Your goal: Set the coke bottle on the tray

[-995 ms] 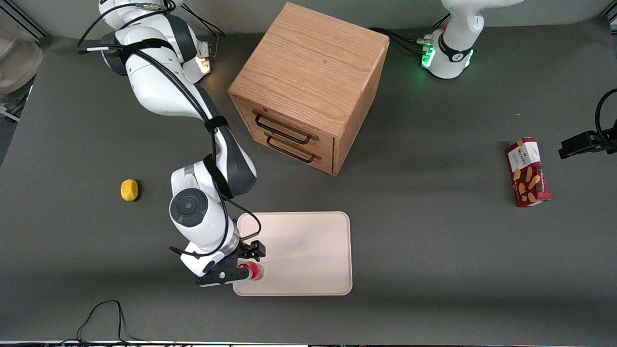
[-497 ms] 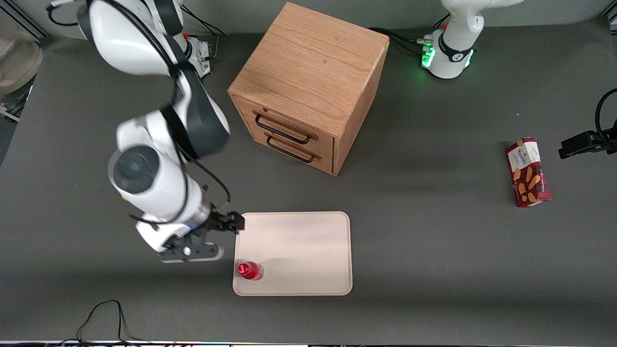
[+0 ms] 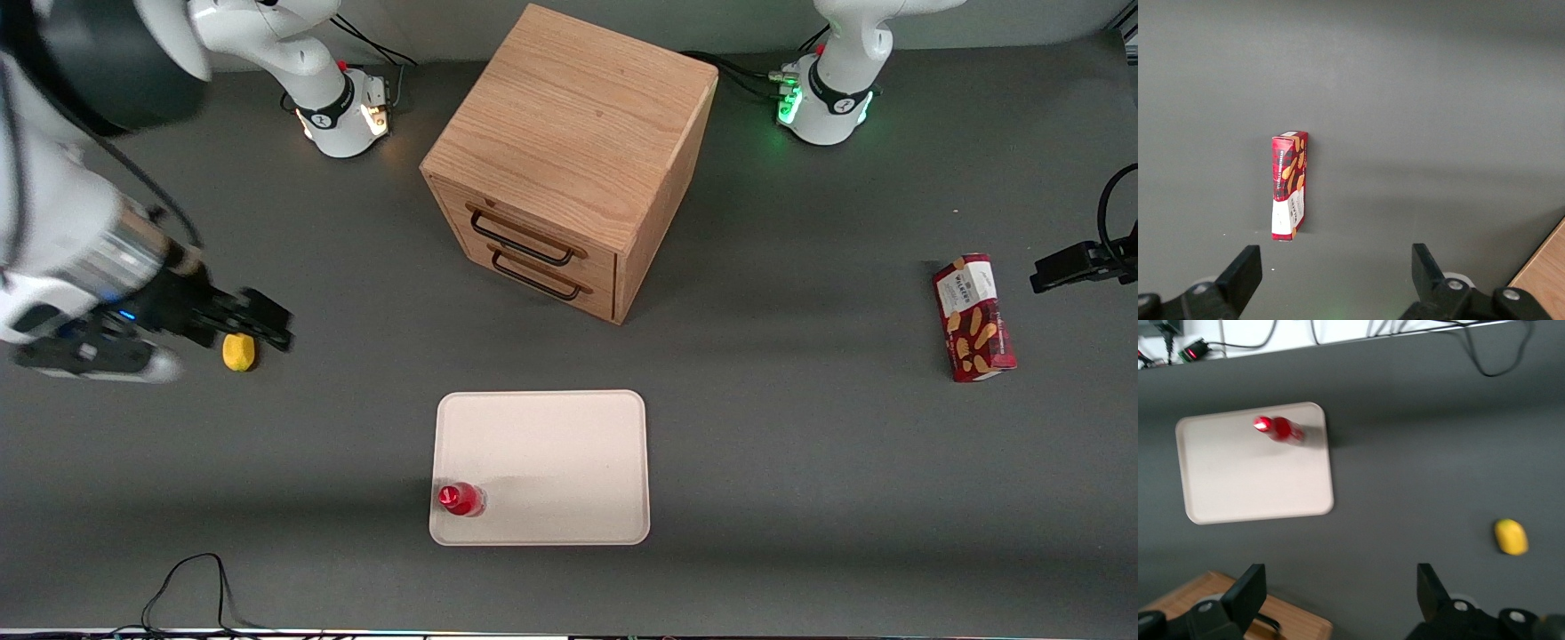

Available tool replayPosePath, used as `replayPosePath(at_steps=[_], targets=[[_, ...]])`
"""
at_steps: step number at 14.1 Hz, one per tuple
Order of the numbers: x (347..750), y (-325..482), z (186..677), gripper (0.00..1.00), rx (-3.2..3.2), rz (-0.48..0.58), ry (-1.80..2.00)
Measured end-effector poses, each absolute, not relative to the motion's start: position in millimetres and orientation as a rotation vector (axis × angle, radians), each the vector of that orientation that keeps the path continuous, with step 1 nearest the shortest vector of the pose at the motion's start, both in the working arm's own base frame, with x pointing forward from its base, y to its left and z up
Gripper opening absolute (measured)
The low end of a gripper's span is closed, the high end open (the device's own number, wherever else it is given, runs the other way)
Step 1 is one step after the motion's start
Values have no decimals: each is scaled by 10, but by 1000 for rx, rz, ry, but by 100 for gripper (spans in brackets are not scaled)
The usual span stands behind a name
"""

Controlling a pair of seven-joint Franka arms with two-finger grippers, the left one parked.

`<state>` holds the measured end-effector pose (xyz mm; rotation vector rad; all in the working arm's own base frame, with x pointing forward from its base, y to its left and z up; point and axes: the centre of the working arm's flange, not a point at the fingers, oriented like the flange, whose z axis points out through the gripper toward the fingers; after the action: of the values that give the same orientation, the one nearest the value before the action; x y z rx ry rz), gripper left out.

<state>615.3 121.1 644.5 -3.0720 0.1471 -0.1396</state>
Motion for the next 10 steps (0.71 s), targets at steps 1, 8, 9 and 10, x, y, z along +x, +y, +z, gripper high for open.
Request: replayPosePath(at_steps=[1,8,9,10], targets=[[6039,974,6504,100,-3076,-136,118],[5673,-133,6375,100,-3081,-67,-63],[5687,-188,6333,100,-3082,-70,-83],[5696,-224,6311,100,-3082,-75,-87]])
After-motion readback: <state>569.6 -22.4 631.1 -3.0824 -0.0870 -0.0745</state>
